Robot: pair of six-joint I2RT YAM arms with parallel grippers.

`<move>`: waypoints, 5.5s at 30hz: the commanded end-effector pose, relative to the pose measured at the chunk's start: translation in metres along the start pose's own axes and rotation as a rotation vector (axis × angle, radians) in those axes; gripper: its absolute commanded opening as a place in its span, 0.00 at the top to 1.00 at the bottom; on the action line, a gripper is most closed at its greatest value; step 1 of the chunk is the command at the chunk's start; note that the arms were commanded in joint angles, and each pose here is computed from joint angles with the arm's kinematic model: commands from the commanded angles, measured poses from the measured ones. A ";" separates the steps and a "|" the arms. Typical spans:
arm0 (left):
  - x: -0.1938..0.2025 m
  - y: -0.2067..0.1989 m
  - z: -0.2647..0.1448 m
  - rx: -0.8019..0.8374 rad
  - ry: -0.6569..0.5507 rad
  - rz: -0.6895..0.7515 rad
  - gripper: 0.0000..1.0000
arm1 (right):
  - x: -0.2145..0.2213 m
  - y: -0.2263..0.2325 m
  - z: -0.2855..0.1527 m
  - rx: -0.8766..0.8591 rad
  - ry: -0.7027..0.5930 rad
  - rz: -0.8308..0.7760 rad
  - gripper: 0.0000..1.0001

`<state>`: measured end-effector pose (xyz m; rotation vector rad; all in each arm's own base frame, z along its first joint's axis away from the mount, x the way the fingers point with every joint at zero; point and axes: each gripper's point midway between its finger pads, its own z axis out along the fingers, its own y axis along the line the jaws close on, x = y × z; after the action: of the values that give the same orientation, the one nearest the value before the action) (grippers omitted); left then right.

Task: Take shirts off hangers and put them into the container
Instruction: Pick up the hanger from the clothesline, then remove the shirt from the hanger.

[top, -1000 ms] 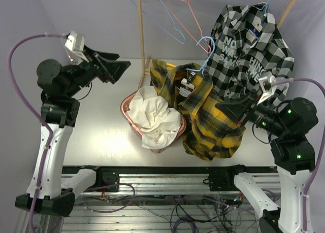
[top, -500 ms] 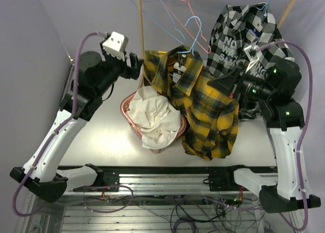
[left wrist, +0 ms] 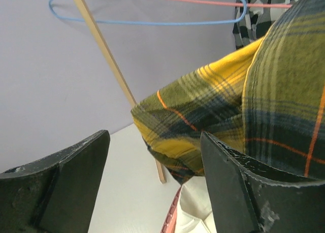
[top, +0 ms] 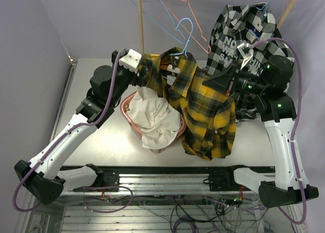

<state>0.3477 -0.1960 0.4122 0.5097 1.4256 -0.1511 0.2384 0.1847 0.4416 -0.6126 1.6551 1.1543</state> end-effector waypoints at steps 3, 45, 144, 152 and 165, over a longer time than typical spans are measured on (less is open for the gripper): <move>-0.046 -0.007 0.000 0.051 -0.179 -0.003 0.16 | -0.014 0.031 -0.006 -0.120 -0.047 -0.067 1.00; -0.057 -0.004 0.033 -0.015 -0.087 0.041 0.93 | -0.053 -0.044 -0.029 0.428 -0.111 -0.126 0.63; -0.126 -0.004 -0.006 -0.131 0.081 -0.026 0.93 | 0.002 -0.062 0.096 0.446 -0.262 -0.323 0.41; -0.127 -0.003 -0.008 -0.124 0.075 -0.037 0.93 | -0.005 -0.110 0.088 0.729 -0.310 -0.240 0.46; -0.079 -0.002 -0.028 -0.125 0.160 0.047 0.93 | -0.058 -0.105 -0.016 1.071 -0.490 -0.275 1.00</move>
<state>0.3183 -0.2129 0.4751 0.5045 1.6228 0.0356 0.3610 0.1621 0.3995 0.0151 1.5422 0.1805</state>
